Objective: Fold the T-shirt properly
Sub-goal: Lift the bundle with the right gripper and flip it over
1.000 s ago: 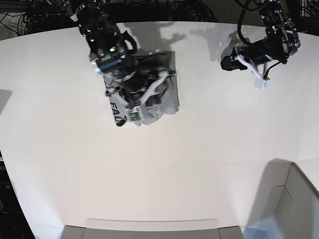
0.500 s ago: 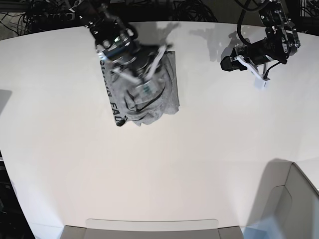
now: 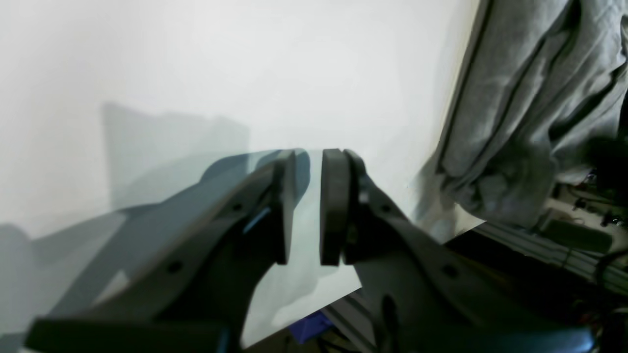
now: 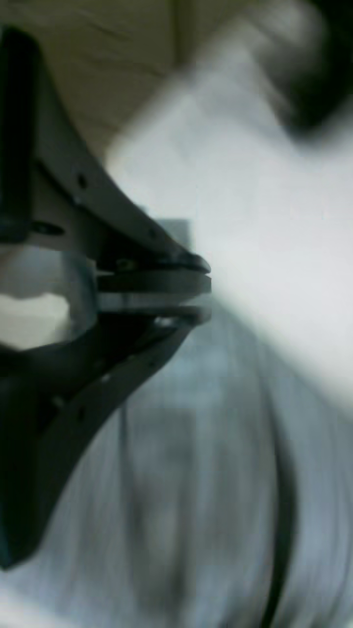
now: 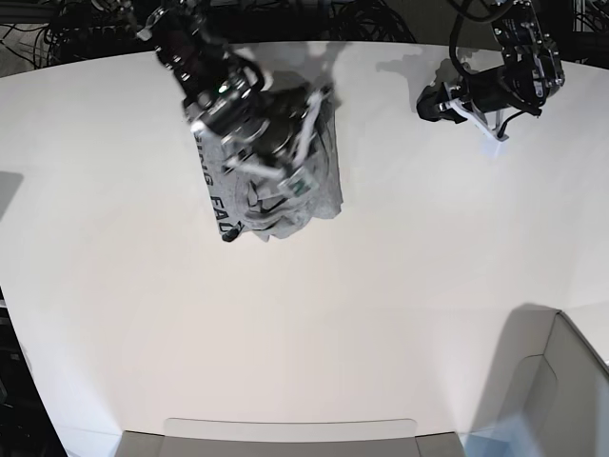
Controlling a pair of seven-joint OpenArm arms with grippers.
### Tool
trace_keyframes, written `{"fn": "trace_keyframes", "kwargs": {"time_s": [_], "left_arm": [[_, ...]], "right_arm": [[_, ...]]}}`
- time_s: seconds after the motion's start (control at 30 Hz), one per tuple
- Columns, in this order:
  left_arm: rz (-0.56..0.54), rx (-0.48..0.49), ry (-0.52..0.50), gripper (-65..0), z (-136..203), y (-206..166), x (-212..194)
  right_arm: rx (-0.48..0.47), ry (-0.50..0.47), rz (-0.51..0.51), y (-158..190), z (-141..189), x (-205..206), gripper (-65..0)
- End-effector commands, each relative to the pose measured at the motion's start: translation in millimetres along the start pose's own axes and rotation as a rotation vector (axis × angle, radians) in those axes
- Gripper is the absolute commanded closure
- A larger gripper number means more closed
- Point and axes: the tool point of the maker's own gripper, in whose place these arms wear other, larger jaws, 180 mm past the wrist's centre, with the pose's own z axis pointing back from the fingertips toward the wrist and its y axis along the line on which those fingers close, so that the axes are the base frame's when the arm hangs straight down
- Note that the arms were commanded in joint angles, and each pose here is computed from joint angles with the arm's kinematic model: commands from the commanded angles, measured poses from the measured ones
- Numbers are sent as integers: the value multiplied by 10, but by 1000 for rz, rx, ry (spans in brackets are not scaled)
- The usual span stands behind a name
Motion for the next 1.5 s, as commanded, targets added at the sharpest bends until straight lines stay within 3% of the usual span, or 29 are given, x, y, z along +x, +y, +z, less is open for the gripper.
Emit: {"fn": "trace_keyframes", "kwargs": {"time_s": [0.0,0.07,0.23,0.43,0.63,0.77,0.97,1.13,1.23,1.37,1.47], "left_arm": [[-22,-14,-21,-94,45,-50,78],[-22,-14,-21,-94,45,-50,78],[-25,-16,-24,-94,50,-61,85],[-24,-15,-26,-94,56,-56,90],[-22,-14,-29,-94,62,-50,95],[-22,-13,-30,-94,65,-47,97],[-22,-15,-31,-94,61,-54,101],[-23,-16,-34,-94,61,-60,114],[-43,-29,-52,-94,49,-131,229],[-31,-52,-59,-94,-1,-196,222],[-25,-63,-57,-94,-32,-230,201]], "right_arm": [[-27,-60,-10,-116,70,193,-47],[-65,-68,-27,-296,81,269,-47],[-100,42,-38,-542,-124,215,-47],[-107,-11,-59,-693,-427,552,-47],[-86,-22,13,-593,-802,970,-47],[-57,-100,75,-368,-928,1267,-47],[-43,-112,108,-248,-950,1325,-47],[-36,64,98,-223,-979,916,-47],[-8,91,124,-111,-878,801,-47],[100,-24,344,370,-593,918,-47],[99,-126,344,413,-365,1134,-47]]}}
